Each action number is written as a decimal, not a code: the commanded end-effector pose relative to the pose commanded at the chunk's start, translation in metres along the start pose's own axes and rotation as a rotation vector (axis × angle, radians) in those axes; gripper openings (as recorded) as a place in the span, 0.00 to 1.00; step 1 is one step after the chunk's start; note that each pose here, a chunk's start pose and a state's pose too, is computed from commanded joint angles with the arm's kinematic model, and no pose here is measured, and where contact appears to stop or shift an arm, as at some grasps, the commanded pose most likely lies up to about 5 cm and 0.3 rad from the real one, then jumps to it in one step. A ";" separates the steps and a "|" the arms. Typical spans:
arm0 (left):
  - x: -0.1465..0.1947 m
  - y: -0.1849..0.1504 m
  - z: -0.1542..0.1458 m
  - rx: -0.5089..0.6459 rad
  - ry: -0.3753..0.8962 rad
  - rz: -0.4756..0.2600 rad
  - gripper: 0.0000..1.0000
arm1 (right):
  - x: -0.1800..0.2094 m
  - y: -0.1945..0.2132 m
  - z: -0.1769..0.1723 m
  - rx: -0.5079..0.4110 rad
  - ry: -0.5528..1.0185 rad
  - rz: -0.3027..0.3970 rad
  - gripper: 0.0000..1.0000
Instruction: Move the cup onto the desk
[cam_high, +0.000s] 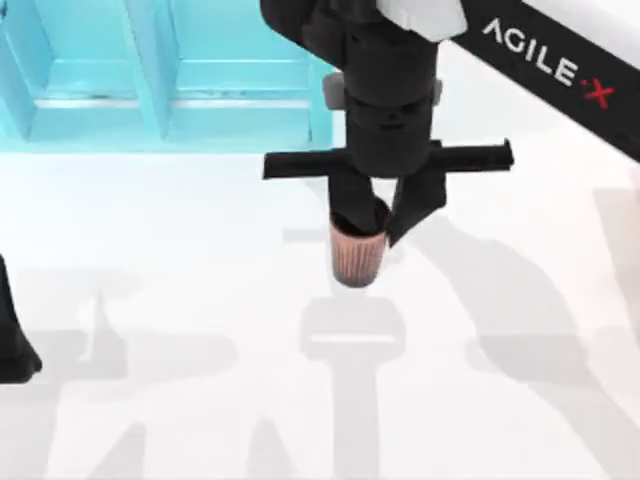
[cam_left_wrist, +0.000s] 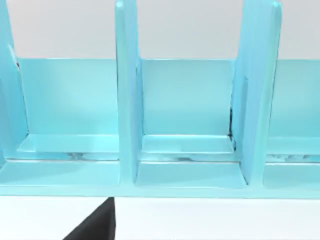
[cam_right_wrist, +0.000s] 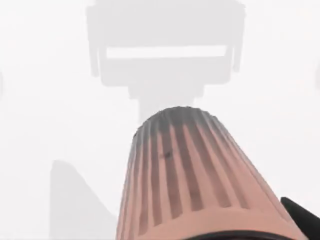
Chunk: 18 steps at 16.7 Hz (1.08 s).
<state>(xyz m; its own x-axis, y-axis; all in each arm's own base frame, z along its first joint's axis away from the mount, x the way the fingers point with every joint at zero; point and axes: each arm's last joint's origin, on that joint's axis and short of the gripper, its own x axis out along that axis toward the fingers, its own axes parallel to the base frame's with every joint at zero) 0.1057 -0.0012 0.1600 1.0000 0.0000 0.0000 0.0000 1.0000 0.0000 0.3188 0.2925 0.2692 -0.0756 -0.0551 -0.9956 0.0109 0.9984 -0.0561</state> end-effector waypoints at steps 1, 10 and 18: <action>0.000 0.000 0.000 0.000 0.000 0.000 1.00 | 0.001 0.029 -0.020 0.000 -0.008 -0.004 0.00; 0.000 0.000 0.000 0.000 0.000 0.000 1.00 | 0.012 0.118 -0.110 -0.001 -0.051 -0.012 0.00; 0.000 0.000 0.000 0.000 0.000 0.000 1.00 | 0.033 0.123 -0.105 0.001 -0.054 -0.005 0.00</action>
<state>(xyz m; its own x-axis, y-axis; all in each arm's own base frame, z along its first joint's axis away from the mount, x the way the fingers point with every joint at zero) 0.1057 -0.0012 0.1600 1.0000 0.0000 0.0000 0.0000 1.0000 0.0000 0.2125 0.4147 0.2376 -0.0217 -0.0609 -0.9979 0.0118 0.9981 -0.0611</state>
